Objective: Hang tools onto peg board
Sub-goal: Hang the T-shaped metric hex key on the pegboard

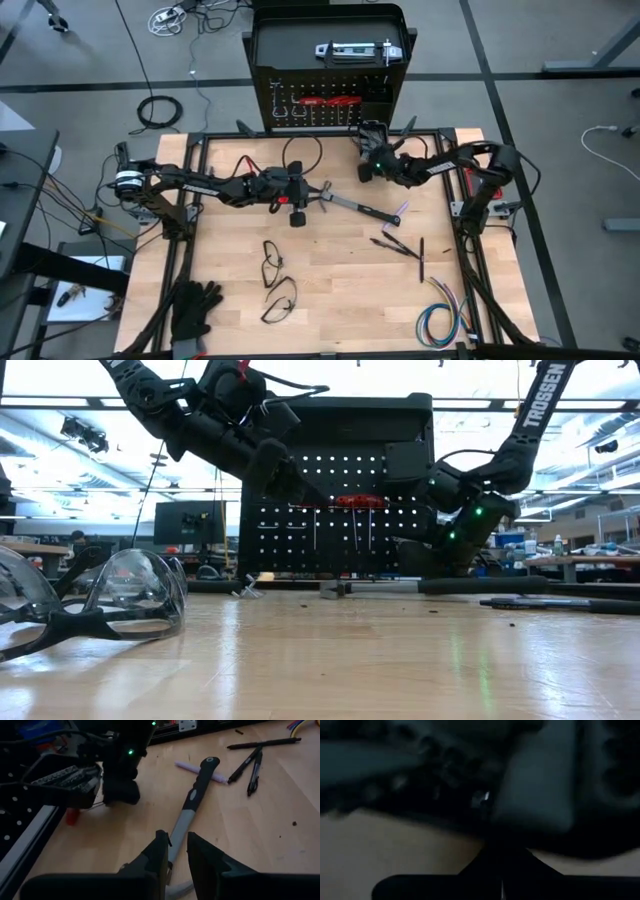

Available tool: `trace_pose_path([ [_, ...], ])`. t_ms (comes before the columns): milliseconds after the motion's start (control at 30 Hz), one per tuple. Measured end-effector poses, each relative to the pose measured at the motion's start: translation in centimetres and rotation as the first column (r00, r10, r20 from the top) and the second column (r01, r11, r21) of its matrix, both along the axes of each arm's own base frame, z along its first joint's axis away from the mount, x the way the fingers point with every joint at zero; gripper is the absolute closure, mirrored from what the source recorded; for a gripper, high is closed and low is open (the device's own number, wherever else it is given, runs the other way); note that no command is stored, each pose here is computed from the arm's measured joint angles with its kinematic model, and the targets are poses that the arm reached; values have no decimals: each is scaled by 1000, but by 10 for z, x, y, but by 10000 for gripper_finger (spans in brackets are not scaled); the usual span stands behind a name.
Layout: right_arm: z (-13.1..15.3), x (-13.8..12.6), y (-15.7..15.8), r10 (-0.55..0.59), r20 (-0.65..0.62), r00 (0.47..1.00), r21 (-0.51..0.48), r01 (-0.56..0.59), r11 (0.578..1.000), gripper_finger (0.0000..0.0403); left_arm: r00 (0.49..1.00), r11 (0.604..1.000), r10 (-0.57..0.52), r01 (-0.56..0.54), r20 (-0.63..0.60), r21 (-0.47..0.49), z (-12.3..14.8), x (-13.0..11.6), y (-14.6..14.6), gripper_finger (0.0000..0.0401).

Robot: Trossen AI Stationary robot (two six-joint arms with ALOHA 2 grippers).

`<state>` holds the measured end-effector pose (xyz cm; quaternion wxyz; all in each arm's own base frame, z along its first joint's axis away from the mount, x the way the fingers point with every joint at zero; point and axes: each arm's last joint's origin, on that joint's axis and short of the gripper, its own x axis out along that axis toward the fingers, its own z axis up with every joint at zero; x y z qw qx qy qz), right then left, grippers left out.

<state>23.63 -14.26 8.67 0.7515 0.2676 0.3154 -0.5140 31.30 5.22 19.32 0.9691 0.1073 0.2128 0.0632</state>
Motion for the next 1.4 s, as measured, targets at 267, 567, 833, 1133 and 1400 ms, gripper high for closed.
trace_pose_path([
  [267,17,0,34,131,-18,991,105,-128,986,401,1000,1000,13,-12,-9,8,-1,0,0,329],
  [567,41,7,62,248,55,967,61,-251,966,402,1000,999,31,-31,1,-20,2,-2,3,329],
  [833,54,13,81,313,84,946,-15,-313,950,402,995,992,64,-56,71,-116,-11,-18,18,329],
  [1133,59,17,82,275,160,948,-42,-272,961,375,990,980,89,-67,110,-187,-33,-40,21,329],
  [1400,52,30,75,194,264,945,-70,-182,981,269,990,980,90,-69,111,-185,-33,-40,21,329],
])
